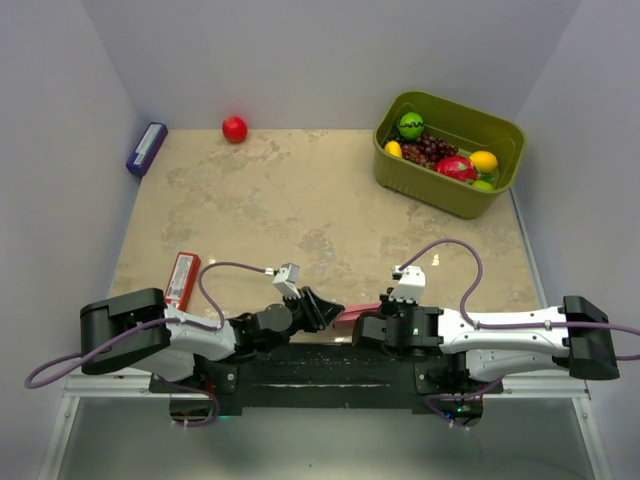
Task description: Fold the paper box
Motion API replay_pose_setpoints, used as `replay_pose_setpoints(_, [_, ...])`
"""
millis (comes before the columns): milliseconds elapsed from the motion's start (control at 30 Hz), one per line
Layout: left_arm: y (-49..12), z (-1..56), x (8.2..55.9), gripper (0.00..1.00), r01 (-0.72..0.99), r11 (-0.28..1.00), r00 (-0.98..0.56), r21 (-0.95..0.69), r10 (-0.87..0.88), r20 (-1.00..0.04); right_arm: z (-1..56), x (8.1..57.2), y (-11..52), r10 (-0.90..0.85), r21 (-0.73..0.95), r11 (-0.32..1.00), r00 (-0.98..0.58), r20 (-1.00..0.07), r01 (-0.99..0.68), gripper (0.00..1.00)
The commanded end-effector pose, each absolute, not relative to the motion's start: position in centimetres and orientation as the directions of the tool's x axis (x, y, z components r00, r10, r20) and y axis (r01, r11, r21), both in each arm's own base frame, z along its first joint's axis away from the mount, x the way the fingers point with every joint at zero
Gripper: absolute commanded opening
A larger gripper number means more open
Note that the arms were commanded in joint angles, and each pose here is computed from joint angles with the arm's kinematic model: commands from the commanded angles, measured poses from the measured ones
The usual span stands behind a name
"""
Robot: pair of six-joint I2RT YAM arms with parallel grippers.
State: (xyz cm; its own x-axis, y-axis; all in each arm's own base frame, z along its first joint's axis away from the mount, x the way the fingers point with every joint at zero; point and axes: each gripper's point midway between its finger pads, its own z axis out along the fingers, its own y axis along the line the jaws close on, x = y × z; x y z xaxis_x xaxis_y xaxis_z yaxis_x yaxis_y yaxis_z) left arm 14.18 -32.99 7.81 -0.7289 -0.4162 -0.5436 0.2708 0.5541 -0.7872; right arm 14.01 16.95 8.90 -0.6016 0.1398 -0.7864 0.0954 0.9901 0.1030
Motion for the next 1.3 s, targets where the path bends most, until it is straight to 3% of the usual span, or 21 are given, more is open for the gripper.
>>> replay_pose_setpoints(0, [-29.2,-0.5,11.1,0.28,0.303,0.758,-0.783,-0.577,-0.147,-0.605,6.0,12.1,17.4,0.16,0.113,0.987,-0.696,-0.701,0.113,0.0])
replay_pose_setpoints(433, [-27.4,-3.9,9.8,0.25,0.436,0.832,-0.727,-0.342,0.102,-0.679,6.0,12.1,17.7,0.169,0.131,0.985,-0.695,-0.699,0.109,0.0])
replay_pose_setpoints(667, [-26.4,-6.6,9.0,0.22,0.466,0.872,-0.716,-0.147,0.275,-0.641,6.5,12.1,18.1,0.173,0.145,0.984,-0.696,-0.697,0.099,0.0])
replay_pose_setpoints(933, [-25.5,-7.7,8.9,0.2,0.46,0.887,-0.711,-0.044,0.338,-0.617,6.7,11.8,17.9,0.19,0.17,0.98,-0.706,-0.682,0.1,0.0])
replay_pose_setpoints(1133, [-25.2,-7.8,9.0,0.17,0.45,0.893,-0.712,-0.013,0.35,-0.609,7.5,11.5,17.0,0.171,0.148,0.984,-0.717,-0.676,0.095,0.18])
replay_pose_setpoints(1267, [-25.1,-7.9,9.0,0.17,0.45,0.893,-0.712,-0.011,0.352,-0.607,8.4,11.3,16.3,0.169,0.148,0.985,-0.721,-0.672,0.093,0.41])
